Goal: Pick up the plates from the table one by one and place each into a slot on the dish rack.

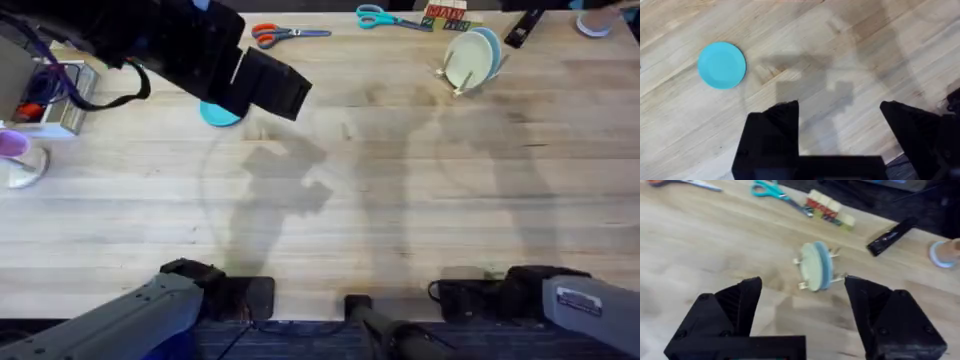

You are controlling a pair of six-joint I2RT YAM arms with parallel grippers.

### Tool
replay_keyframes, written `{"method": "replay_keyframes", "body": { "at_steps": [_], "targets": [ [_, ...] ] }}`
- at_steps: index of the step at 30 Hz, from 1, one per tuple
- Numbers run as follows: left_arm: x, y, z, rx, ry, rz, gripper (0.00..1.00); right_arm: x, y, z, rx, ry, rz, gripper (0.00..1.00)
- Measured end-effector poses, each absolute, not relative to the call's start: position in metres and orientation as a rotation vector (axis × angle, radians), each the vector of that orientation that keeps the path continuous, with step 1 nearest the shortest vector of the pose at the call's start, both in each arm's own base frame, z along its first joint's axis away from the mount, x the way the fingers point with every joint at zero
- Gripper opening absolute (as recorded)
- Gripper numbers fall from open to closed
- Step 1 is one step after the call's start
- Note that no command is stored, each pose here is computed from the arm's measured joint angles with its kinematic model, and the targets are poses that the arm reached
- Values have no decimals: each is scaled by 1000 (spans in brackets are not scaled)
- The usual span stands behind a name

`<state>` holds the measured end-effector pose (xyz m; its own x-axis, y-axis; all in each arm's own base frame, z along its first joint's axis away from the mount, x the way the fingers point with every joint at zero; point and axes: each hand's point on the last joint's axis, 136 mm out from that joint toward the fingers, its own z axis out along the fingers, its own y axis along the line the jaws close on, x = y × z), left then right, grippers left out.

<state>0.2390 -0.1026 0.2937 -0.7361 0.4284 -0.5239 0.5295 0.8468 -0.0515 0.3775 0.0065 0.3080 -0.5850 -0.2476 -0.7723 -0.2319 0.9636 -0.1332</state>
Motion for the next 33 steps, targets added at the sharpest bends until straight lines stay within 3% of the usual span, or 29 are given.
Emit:
{"method": "replay_keyframes", "body": {
  "at_steps": [10, 21, 22, 26, 28, 33],
  "targets": [
    [239, -103, 294, 702, 2516, -269, 993, 323, 68, 329, -344, 2209, 309, 995],
    [239, -103, 294, 702, 2516, -269, 993, 308, 97, 337, -368, 2191, 556, 994],
    [239, -103, 294, 700, 2517, -270, 954, 307, 98, 337, -368, 2191, 563, 994],
    [238, -102, 293, 701, 2521, -270, 316, 307, 99, 337, -367, 2190, 575, 995],
    [235, -101, 291, 708, 2533, -269, 74, 307, 99, 337, -364, 2191, 578, 995],
    [230, -100, 289, 711, 2557, -270, 42, 307, 99, 337, -361, 2192, 583, 995]
  ]
}}
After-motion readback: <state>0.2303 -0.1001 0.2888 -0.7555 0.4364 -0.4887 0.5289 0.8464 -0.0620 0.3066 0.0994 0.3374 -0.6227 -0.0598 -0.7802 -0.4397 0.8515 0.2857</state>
